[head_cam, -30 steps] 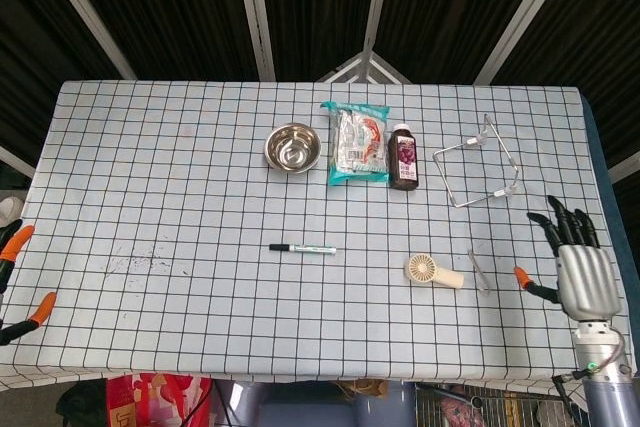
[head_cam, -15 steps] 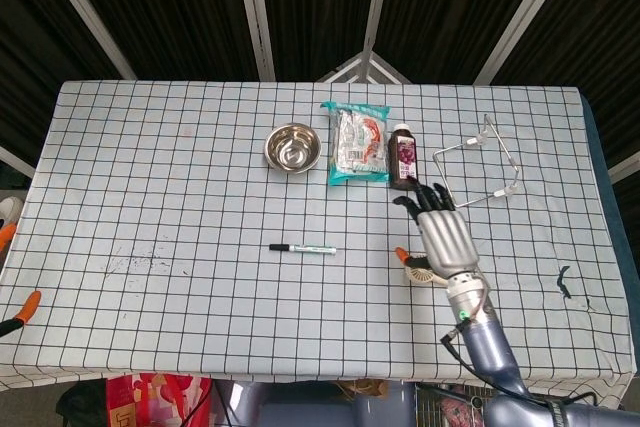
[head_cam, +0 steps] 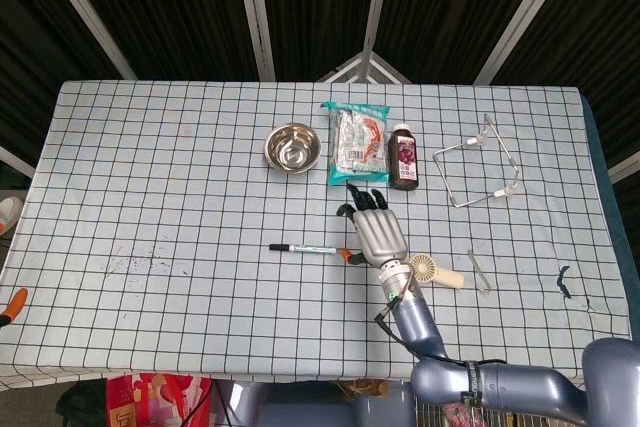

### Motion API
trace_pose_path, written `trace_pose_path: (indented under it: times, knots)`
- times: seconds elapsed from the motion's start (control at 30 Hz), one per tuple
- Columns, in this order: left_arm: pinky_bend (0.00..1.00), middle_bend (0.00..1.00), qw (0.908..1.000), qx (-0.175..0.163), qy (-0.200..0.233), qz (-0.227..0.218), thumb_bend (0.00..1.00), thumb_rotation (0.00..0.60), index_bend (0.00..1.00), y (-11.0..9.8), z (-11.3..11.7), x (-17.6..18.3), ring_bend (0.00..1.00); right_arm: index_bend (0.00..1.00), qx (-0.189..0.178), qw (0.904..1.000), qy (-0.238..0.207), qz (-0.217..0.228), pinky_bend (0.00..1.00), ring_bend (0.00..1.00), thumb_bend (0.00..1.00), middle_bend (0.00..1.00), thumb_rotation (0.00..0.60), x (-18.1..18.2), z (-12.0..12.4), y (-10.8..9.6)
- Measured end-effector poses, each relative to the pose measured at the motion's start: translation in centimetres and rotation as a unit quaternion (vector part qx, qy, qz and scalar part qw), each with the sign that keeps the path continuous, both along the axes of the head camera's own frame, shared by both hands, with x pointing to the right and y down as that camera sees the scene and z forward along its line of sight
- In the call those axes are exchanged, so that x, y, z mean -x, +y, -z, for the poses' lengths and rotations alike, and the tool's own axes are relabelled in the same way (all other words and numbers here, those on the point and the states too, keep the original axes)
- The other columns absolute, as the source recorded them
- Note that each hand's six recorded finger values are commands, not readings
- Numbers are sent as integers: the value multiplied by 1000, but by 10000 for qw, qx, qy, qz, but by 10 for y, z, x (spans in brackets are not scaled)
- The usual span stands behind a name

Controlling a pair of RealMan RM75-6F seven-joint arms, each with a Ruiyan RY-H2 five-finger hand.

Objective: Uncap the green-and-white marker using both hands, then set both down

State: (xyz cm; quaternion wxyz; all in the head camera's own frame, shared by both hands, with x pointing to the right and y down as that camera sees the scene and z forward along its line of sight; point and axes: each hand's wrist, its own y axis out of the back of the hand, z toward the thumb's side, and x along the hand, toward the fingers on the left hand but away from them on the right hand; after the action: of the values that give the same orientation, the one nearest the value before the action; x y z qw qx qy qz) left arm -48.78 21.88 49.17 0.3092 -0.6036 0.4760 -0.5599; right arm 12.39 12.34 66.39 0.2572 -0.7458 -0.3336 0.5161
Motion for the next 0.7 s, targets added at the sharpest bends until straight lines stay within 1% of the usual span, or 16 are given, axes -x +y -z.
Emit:
trace_pose_path:
  times: [0.13,0.2,0.7]
  knots:
    - [0,0,10000,30,0,18,454,600,16,-1,-5,2,0,403,133,9999,-20,75,41,111,255,15,600,17,-15,8]
    - [0,0,10000,17,7,19,453,600,15,-3,-6,3,0,415,161,9998,-26,96,41,110,256,14,600,22,-19,10]
    - [0,0,9997,90,-109,196,454,600,16,-2,-9,18,0,456,361,9990,15,275,41,110,256,14,600,53,-53,22]
